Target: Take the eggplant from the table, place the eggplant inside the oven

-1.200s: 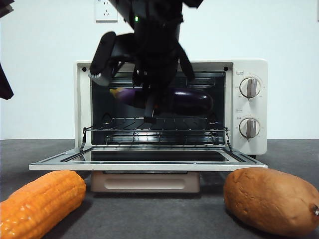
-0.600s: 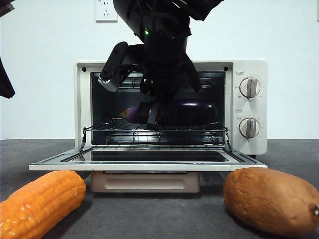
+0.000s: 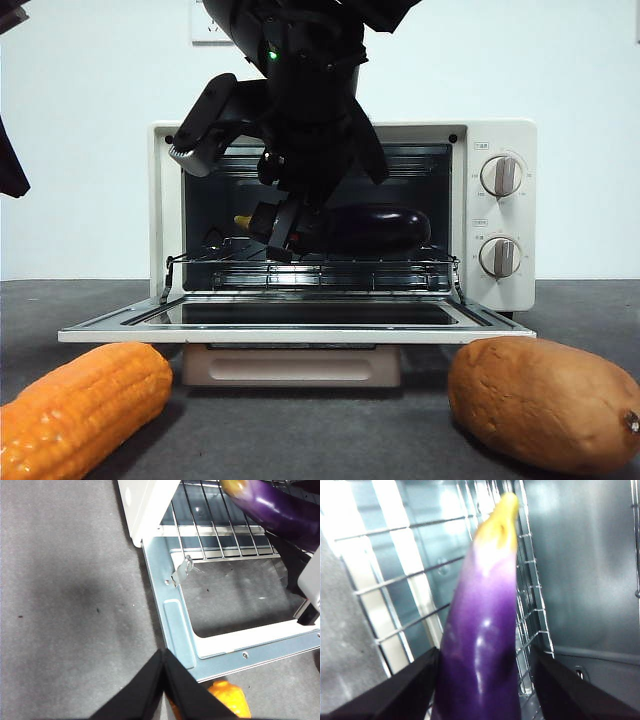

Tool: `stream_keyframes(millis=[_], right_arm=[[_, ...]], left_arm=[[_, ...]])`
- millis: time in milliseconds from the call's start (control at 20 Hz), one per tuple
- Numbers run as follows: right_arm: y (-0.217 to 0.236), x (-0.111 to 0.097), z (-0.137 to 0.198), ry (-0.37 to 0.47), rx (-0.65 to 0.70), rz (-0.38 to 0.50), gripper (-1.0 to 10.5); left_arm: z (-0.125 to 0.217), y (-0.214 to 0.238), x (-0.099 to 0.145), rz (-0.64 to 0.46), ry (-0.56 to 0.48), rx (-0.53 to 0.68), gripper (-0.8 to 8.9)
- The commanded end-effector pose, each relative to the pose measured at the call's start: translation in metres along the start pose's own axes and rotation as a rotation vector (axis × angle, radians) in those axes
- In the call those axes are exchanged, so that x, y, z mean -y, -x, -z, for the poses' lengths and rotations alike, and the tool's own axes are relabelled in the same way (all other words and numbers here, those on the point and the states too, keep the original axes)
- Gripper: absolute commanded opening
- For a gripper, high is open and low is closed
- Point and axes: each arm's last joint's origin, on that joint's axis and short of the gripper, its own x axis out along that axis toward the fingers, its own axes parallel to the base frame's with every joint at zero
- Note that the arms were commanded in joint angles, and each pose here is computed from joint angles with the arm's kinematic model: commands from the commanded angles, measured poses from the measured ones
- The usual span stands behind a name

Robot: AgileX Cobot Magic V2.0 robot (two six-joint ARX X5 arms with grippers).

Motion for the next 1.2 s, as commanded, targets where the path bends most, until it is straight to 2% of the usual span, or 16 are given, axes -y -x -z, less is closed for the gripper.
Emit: stream_keyframes(millis=[50, 400, 650, 900, 1200], right_arm=[[0.002, -0.005, -0.006, -0.011, 0.014, -0.001, 2.9], [0.009, -0.007, -0.013, -0.01, 0.028, 0.019, 2.9], [0.023, -0.006, -0.02, -0.023, 0.07, 0.022, 2.9], [0.063, 0.014, -0.024, -0.141, 0.142, 0.022, 2.7], [0.139, 0.051, -0.012, -0.275, 0.243, -0.004, 1.4]], left_arm=[[-0.002, 0.0, 0.001, 0.003, -0.003, 0.003, 0.06], [-0.002, -0.001, 0.0, 0.003, -0.003, 0.001, 0.06], [-0.002, -0.014, -0.003, -0.005, 0.006, -0.047, 0.06], [-0.004, -0.04, -0.01, -0.014, 0.021, -0.101, 0.06], [0.0, -0.078, -0.021, -0.03, 0.046, -0.19, 0.06]])
